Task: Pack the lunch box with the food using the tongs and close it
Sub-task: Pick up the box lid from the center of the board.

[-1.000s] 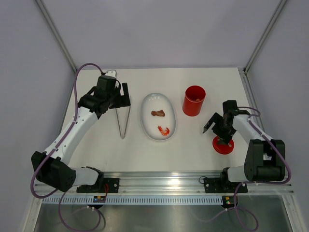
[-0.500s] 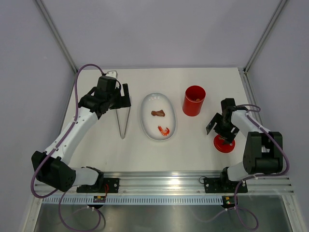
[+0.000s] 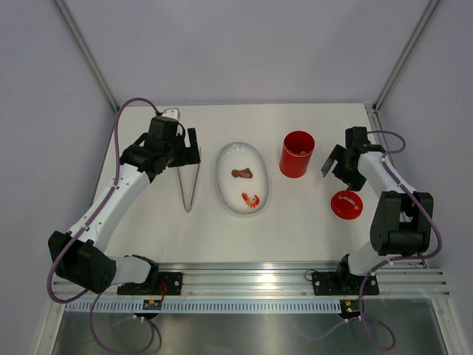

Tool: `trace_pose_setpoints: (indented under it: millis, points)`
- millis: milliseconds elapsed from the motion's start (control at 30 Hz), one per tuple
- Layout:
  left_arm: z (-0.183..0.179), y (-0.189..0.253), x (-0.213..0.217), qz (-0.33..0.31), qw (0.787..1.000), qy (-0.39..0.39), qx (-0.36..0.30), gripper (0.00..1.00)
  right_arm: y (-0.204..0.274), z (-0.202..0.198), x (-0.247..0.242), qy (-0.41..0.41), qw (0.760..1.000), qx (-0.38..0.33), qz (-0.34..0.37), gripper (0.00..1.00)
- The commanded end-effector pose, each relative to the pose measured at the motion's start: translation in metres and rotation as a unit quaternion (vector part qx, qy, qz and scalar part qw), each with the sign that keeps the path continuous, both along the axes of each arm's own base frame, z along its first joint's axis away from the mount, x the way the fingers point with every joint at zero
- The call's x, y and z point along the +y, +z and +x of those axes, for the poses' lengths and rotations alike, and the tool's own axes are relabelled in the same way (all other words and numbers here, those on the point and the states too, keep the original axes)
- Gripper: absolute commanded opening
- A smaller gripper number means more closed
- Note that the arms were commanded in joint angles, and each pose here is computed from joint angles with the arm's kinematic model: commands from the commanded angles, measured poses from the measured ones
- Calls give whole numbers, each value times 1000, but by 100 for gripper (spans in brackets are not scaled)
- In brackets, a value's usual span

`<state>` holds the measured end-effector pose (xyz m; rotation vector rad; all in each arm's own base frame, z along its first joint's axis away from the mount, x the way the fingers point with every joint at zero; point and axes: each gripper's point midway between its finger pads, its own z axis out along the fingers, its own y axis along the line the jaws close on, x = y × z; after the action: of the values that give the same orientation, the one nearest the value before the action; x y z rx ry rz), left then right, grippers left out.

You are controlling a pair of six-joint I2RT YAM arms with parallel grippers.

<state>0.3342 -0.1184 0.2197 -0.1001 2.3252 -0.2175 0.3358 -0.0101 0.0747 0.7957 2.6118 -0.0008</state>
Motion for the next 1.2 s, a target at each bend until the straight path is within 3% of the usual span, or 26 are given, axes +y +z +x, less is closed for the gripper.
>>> trace_pose_setpoints:
  millis: [0, 167, 400, 833, 1033, 1133, 1167]
  points:
    - [3, 11, -2, -9, 1000, -6, -20, 89, 36, -2, -28, -25, 996, -70, -45, 99]
    - [5, 7, -4, -10, 1000, -11, -15, 89, 13, -27, -55, -67, 997, -13, -36, 99]
    - [4, -1, -7, -10, 1000, -19, -5, 88, -13, -24, -32, -56, 997, 23, 46, 99]
    - [2, 0, -6, -11, 1000, -18, -4, 88, -27, -60, 29, -28, 989, 43, 141, 99]
    - [3, -5, -10, -17, 1000, -21, 2, 88, -27, -75, 52, 12, 994, 65, 82, 98]
    - [2, -5, -11, -18, 1000, -24, 4, 87, -32, -79, 40, 14, 996, 80, 39, 89]
    - [2, -4, -10, -16, 1000, -25, 3, 87, -34, -79, 36, 11, 996, 85, 27, 79]
